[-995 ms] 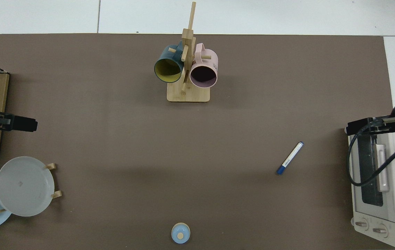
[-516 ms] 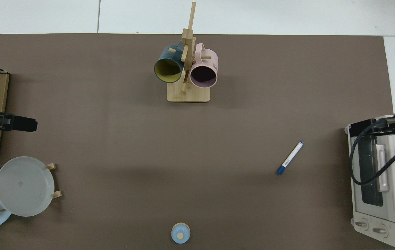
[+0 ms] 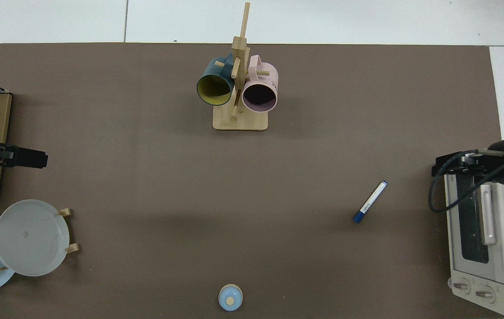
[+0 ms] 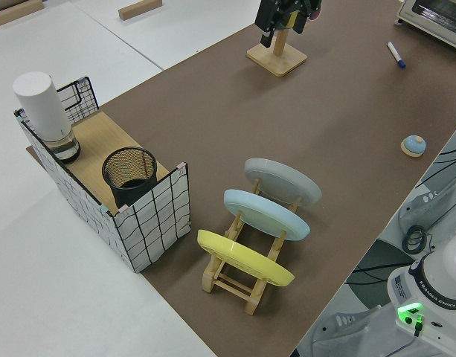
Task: Put markers into pen holder
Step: 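Reach the right gripper down to the white marker and grasp it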
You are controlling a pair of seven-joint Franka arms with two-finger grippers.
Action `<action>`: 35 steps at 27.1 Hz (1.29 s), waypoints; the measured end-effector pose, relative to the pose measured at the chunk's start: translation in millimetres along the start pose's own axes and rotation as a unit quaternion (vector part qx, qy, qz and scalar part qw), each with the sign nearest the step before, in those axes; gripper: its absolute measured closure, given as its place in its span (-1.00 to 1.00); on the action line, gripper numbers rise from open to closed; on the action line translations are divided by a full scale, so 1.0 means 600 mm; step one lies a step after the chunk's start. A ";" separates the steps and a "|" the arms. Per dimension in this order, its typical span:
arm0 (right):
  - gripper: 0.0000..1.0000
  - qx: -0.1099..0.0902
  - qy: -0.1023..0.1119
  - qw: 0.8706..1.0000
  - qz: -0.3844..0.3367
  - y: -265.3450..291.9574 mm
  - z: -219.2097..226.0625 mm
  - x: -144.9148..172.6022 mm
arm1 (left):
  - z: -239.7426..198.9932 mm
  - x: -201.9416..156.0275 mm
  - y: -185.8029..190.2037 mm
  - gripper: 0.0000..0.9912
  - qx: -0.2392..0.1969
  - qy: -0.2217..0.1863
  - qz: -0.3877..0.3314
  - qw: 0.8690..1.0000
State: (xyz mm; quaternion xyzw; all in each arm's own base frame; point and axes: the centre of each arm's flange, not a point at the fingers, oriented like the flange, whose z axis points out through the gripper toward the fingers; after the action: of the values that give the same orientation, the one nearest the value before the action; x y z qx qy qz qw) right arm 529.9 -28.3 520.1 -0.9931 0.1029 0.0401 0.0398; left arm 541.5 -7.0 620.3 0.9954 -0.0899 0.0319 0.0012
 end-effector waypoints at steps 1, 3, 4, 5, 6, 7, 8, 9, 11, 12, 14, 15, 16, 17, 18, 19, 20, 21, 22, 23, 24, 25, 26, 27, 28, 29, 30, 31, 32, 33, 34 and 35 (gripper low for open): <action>-0.99 0.005 -0.003 1.000 0.017 -0.010 0.021 0.000 | 0.000 0.000 0.000 -1.00 0.000 0.000 0.000 1.000; -0.99 0.007 -0.008 0.999 0.054 -0.031 0.061 -0.002 | 0.000 0.000 0.000 -1.00 0.000 0.000 0.000 1.000; -0.99 0.005 -0.011 0.997 0.076 -0.043 0.083 -0.004 | 0.000 0.000 0.000 -1.00 0.000 0.000 0.000 1.000; -0.99 0.003 -0.014 0.995 0.094 -0.052 0.100 -0.005 | 0.000 0.000 0.000 -1.00 0.000 0.000 0.000 1.000; -0.99 0.001 -0.018 0.994 0.112 -0.059 0.115 -0.006 | 0.000 0.000 0.000 -1.00 0.000 0.000 0.000 1.000; -0.99 -0.002 -0.022 0.991 0.128 -0.065 0.131 -0.007 | 0.000 0.000 0.000 -1.00 0.000 0.000 0.000 1.000; -0.99 -0.004 -0.025 0.989 0.146 -0.068 0.148 -0.006 | 0.000 0.000 0.000 -1.00 0.000 0.000 0.000 1.000; -0.99 -0.006 -0.025 0.986 0.162 -0.070 0.164 -0.005 | 0.000 0.000 0.000 -1.00 0.000 0.000 0.000 1.000; -0.99 -0.006 -0.022 0.981 0.193 -0.068 0.189 0.001 | 0.000 0.000 0.000 -1.00 0.000 0.000 0.000 1.000; -0.99 -0.006 -0.021 0.978 0.206 -0.066 0.198 0.003 | 0.000 0.000 0.000 -1.00 0.000 0.000 0.000 1.000; -0.99 -0.008 -0.021 0.973 0.229 -0.065 0.212 0.006 | 0.000 0.000 0.000 -1.00 0.000 0.000 0.000 1.000; -0.99 -0.009 -0.022 0.971 0.238 -0.065 0.218 0.006 | 0.000 0.000 0.000 -1.00 0.000 0.000 0.000 1.000; -0.99 -0.010 -0.024 0.969 0.247 -0.067 0.222 0.006 | 0.000 0.000 0.000 -1.00 0.000 0.000 0.000 1.000; -0.99 -0.011 -0.026 0.966 0.256 -0.070 0.226 0.005 | 0.000 0.000 0.000 -1.00 0.000 0.000 0.000 1.000; -0.99 -0.013 -0.028 0.963 0.267 -0.073 0.230 0.004 | 0.000 0.000 0.000 -1.00 0.000 0.000 0.000 1.000; -0.99 -0.014 -0.029 0.960 0.277 -0.075 0.234 0.004 | 0.000 0.000 0.000 -1.00 0.000 0.000 0.000 1.000; -0.99 -0.016 -0.030 0.957 0.288 -0.078 0.239 0.003 | 0.000 0.000 0.000 -1.00 0.000 0.000 0.000 1.000; -0.99 -0.017 -0.030 0.954 0.297 -0.081 0.243 0.004 | 0.000 0.000 0.000 -1.00 0.000 0.000 0.000 1.000; -0.99 -0.017 -0.030 0.952 0.304 -0.083 0.249 0.005 | 0.000 0.000 0.000 -1.00 0.000 0.000 0.000 1.000; -0.99 -0.018 -0.029 0.951 0.307 -0.084 0.254 0.006 | 0.000 0.000 0.000 -1.00 0.000 0.000 0.000 1.000; -0.99 -0.018 -0.029 0.950 0.310 -0.085 0.260 0.007 | 0.000 0.000 0.000 -1.00 0.000 0.000 0.000 1.000; -0.99 -0.018 -0.028 0.949 0.312 -0.084 0.268 0.009 | 0.000 0.000 0.000 -1.00 0.000 0.000 0.000 1.000; -0.99 -0.019 -0.028 0.949 0.313 -0.083 0.276 0.011 | 0.000 0.000 0.000 -1.00 0.000 0.000 0.000 1.000; -0.99 -0.019 -0.028 0.949 0.314 -0.082 0.284 0.012 | 0.000 0.000 0.000 -1.00 0.000 0.000 0.000 1.000; -0.99 -0.020 -0.028 0.948 0.316 -0.079 0.294 0.014 | 0.000 0.000 0.000 -1.00 0.000 0.000 0.000 1.000; -0.99 -0.021 -0.028 0.948 0.317 -0.077 0.303 0.014 | 0.000 0.000 0.000 -1.00 0.000 0.000 0.000 1.000; -0.99 -0.021 -0.029 0.947 0.318 -0.075 0.312 0.015 | 0.000 0.000 0.000 -1.00 0.000 0.000 0.000 1.000; -0.99 -0.022 -0.030 0.947 0.319 -0.073 0.321 0.015 | 0.000 0.000 0.000 -1.00 0.000 0.000 0.000 1.000; -0.99 -0.024 -0.031 0.947 0.320 -0.072 0.330 0.016 | 0.000 0.000 0.000 -1.00 0.000 0.000 0.000 1.000; -0.99 -0.025 -0.032 0.946 0.320 -0.070 0.339 0.016 | 0.000 0.000 0.000 -1.00 0.000 0.000 0.000 1.000; -0.99 -0.027 -0.034 0.946 0.321 -0.069 0.348 0.017 | 0.000 0.000 0.000 -1.00 0.000 0.000 0.000 1.000; -0.99 -0.028 -0.036 0.946 0.321 -0.068 0.355 0.017 | 0.000 0.000 0.000 -1.00 0.000 0.000 0.000 1.000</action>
State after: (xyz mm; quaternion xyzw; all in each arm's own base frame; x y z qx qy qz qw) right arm 533.2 28.1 310.3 -0.9059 0.4140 0.0891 0.0003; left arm 541.5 -7.0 620.3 0.9954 -0.0899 0.0319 0.0012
